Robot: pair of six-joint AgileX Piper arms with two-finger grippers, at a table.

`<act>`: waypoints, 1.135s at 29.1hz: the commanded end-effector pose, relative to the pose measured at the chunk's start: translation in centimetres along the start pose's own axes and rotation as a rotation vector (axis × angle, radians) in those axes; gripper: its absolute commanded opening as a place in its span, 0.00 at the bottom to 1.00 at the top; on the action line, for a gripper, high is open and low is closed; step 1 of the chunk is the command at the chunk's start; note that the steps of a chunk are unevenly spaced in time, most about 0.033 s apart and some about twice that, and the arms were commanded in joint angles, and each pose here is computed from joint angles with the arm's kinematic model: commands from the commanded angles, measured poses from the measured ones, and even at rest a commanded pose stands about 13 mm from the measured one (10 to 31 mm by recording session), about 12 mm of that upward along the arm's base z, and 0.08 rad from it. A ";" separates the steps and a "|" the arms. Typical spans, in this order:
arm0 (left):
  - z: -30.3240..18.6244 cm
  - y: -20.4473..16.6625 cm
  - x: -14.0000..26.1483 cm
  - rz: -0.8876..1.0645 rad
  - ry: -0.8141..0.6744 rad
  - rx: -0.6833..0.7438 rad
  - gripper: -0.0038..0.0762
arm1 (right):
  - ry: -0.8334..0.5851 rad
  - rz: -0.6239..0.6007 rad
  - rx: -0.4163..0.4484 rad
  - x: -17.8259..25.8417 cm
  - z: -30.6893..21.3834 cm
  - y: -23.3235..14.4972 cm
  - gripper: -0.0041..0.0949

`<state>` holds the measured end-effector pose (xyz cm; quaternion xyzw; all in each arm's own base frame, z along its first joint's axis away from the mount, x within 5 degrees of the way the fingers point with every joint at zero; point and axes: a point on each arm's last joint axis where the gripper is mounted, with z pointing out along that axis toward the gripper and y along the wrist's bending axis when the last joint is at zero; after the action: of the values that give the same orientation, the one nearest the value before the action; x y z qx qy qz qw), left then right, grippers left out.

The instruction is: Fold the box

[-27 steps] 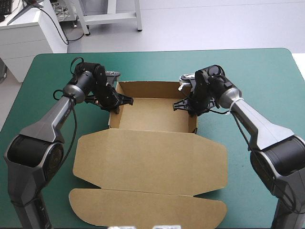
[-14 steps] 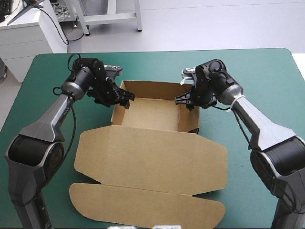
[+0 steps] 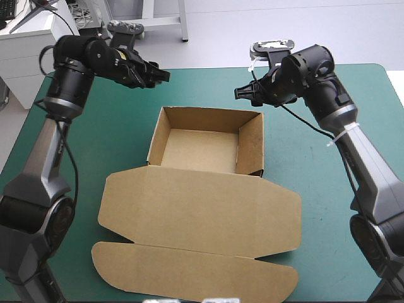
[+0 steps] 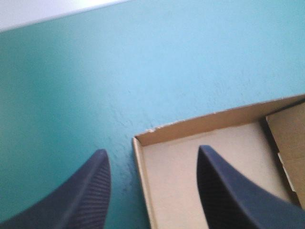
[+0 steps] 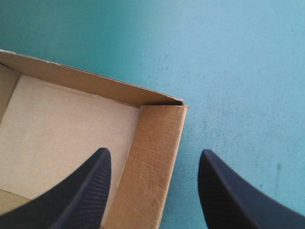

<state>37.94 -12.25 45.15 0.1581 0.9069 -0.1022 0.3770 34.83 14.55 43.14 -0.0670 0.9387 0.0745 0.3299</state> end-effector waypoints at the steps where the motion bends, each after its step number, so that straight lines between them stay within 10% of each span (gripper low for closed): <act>1: -8.7 -0.1 -0.2 0.054 -0.134 -0.099 0.30 | -0.098 0.057 -0.028 -0.4 -4.5 -1.0 0.56; 4: -14.0 0.2 1.1 0.055 -0.206 -0.192 0.04 | -0.084 0.104 -0.064 -0.5 -4.4 -1.6 0.56; 15: -20.1 -0.5 8.3 0.077 -0.176 -0.204 0.04 | 0.128 0.129 -0.036 1.9 2.0 -1.6 0.56; 33: -16.7 -2.0 25.5 0.024 -0.038 -0.015 0.04 | 0.373 0.178 -0.027 5.2 11.6 -1.3 0.55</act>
<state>11.02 -3.46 39.85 0.1602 0.9144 -0.0539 0.3680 38.34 15.43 28.61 -0.0026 0.9901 0.0893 0.1082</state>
